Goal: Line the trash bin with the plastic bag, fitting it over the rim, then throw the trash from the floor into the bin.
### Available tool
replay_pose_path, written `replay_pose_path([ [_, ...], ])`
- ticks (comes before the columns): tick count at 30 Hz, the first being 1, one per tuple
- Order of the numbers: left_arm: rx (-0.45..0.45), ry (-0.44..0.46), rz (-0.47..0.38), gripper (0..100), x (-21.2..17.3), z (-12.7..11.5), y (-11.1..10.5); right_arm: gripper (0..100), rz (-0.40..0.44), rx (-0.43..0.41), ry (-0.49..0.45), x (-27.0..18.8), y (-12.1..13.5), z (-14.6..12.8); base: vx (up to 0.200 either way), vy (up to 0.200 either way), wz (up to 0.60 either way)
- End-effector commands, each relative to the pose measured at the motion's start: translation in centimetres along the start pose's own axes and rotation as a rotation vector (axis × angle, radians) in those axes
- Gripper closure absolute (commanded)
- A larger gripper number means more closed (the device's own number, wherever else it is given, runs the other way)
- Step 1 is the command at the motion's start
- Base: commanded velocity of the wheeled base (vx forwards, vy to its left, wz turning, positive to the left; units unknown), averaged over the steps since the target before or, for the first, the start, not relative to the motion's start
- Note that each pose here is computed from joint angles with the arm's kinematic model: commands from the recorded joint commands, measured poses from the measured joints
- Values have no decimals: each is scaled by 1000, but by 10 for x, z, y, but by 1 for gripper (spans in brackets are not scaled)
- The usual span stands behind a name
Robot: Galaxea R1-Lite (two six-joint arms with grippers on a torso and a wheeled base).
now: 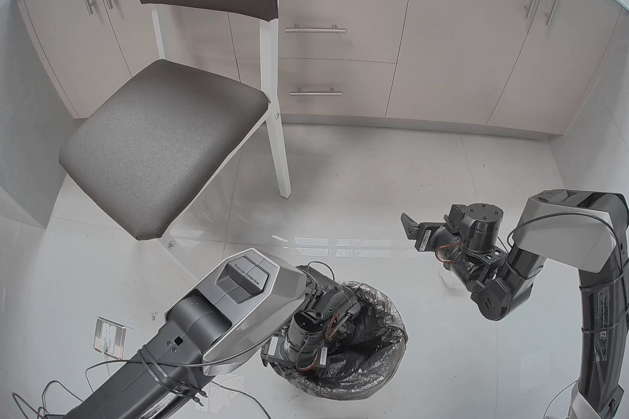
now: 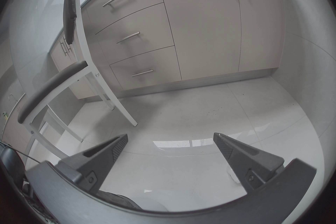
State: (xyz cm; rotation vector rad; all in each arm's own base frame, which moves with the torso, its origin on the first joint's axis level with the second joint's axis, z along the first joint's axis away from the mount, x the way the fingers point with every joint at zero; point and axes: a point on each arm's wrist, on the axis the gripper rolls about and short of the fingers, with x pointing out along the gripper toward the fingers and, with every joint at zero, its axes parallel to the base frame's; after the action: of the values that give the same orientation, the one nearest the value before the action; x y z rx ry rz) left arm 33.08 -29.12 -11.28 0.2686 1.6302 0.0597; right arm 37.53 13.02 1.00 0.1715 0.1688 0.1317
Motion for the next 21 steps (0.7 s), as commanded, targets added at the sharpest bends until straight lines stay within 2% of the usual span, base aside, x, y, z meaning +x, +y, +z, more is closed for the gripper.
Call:
replay_pose_path([
  [1, -13, 44, 37, 0, 1, -8, -1, 0, 0, 0, 0, 0, 0, 0, 0, 0, 0],
  [7, 14, 136, 106, 0, 13, -18, 1, 0, -1, -2, 2, 0, 0, -1, 0, 0, 0],
  [10, 21, 96, 76, 0, -7, -15, 2, 0, -1, -2, 2, 0, 0, -1, 0, 0, 0],
  [16, 6, 39, 36, 0, -20, -9, 3, 0, 2, -4, 2, 0, 1, -1, 0, 0, 0],
  [21, -9, -59, -36, 0, -38, 1, 2, 0, 2, -4, 2, 0, 1, -1, 0, 0, 0],
])
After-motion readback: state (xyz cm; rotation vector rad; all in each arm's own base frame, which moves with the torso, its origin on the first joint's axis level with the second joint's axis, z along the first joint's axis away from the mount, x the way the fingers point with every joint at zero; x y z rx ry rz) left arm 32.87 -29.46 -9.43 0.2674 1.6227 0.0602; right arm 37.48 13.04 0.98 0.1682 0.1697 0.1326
